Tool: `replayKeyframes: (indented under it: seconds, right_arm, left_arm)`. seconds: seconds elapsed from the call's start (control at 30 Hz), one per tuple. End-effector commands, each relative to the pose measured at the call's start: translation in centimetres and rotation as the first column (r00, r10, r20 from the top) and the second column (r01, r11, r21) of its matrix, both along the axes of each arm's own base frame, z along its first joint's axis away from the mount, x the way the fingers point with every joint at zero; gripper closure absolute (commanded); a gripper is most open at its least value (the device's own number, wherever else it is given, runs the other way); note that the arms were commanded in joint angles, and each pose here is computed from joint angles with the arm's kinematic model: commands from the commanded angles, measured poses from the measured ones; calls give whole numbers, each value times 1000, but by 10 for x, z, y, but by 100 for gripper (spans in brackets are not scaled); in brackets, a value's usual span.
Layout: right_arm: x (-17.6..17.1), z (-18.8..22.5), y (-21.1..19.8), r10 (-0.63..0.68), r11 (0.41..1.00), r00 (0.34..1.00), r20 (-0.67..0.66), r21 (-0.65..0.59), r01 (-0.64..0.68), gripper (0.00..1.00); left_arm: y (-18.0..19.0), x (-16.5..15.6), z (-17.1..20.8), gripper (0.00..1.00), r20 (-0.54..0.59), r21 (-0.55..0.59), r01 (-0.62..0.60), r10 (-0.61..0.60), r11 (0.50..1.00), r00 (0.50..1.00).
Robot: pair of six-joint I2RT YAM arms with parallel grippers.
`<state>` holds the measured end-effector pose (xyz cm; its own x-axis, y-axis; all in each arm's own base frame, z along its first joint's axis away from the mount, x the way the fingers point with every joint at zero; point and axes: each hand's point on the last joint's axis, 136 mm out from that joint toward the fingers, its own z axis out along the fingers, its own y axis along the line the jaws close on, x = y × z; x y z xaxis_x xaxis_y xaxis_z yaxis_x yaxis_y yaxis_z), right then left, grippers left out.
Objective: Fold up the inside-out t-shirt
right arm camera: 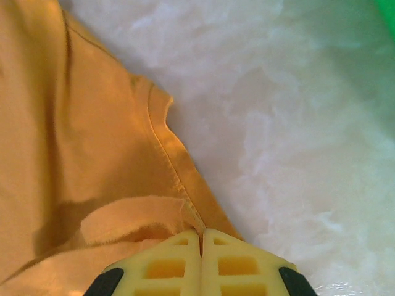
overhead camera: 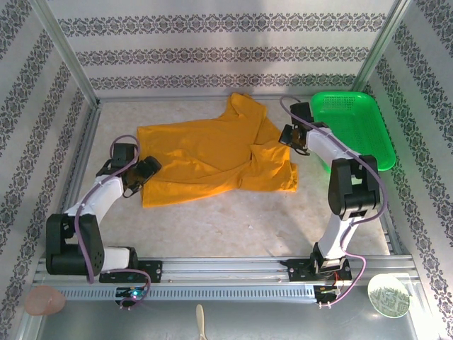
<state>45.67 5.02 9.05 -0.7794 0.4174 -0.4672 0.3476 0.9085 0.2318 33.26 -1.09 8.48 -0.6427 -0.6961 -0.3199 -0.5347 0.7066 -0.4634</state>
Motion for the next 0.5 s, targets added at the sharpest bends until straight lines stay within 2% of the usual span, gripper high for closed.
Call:
replayKeyframes:
  seconds: [0.0, 0.23, 0.47]
  right_arm:
    - [-8, -18, 10, 12, 999, 999, -38, 31, -11, 100]
    - [-15, -25, 19, 32, 998, 999, -41, 48, -30, 100]
    - [-13, -25, 22, 36, 998, 999, -34, 55, -34, 100]
  left_arm:
    - [15, 5, -9, 18, -79, 62, 14, -9, 998, 997]
    - [28, 5, -26, 27, -168, 149, 48, -23, 988, 986]
    - [24, -5, -40, 33, -191, 128, 52, -27, 990, 981]
